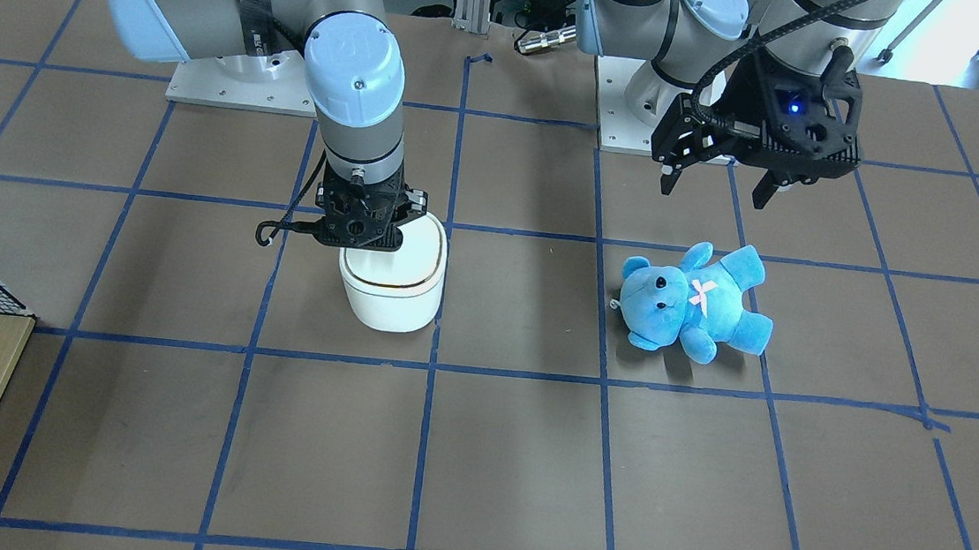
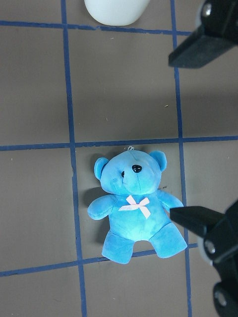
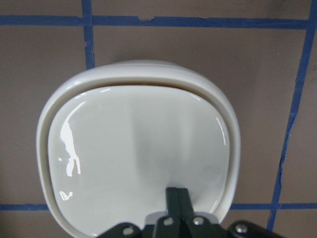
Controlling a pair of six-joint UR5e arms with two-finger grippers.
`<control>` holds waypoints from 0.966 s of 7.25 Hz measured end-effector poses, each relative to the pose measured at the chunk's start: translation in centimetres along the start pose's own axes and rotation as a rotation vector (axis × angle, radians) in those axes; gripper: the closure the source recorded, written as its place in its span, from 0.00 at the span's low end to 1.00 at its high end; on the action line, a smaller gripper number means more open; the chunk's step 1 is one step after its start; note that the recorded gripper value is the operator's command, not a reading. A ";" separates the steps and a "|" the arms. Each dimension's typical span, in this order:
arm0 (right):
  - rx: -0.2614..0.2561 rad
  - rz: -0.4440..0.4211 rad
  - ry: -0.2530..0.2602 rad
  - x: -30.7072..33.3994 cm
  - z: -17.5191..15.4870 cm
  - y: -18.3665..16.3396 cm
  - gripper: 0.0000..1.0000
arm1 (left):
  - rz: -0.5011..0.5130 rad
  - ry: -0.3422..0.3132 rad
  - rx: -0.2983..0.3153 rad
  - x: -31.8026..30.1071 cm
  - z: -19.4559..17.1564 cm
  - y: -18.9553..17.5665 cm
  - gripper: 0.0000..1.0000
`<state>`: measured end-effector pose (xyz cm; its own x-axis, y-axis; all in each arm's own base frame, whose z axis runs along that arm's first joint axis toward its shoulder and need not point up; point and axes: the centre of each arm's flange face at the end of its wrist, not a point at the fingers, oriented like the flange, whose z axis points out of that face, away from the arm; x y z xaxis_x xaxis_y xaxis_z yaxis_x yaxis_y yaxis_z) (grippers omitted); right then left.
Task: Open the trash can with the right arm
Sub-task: 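Lift the lid edge with the right gripper, swinging the lid upright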
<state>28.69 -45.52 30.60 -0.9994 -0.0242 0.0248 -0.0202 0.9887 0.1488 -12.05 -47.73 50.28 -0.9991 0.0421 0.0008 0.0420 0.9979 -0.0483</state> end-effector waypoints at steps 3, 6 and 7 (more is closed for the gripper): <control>0.026 0.003 -0.007 0.1 -0.3 0.2 0.01 | 0.000 0.000 0.000 0.0 0.0 0.0 0.00; 0.164 -0.003 -0.053 0.4 -7.9 1.9 0.00 | 0.000 -0.001 0.000 0.0 0.0 0.0 0.00; 0.199 -0.002 -0.061 0.9 -10.9 2.6 0.00 | 0.000 0.000 0.000 0.0 0.0 0.0 0.00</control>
<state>28.07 -44.61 41.82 -0.9991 -0.0233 -0.0366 -0.0214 0.9985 -0.0500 -12.05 -47.73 50.28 -0.9991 0.0421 0.0005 0.0421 0.9979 -0.0483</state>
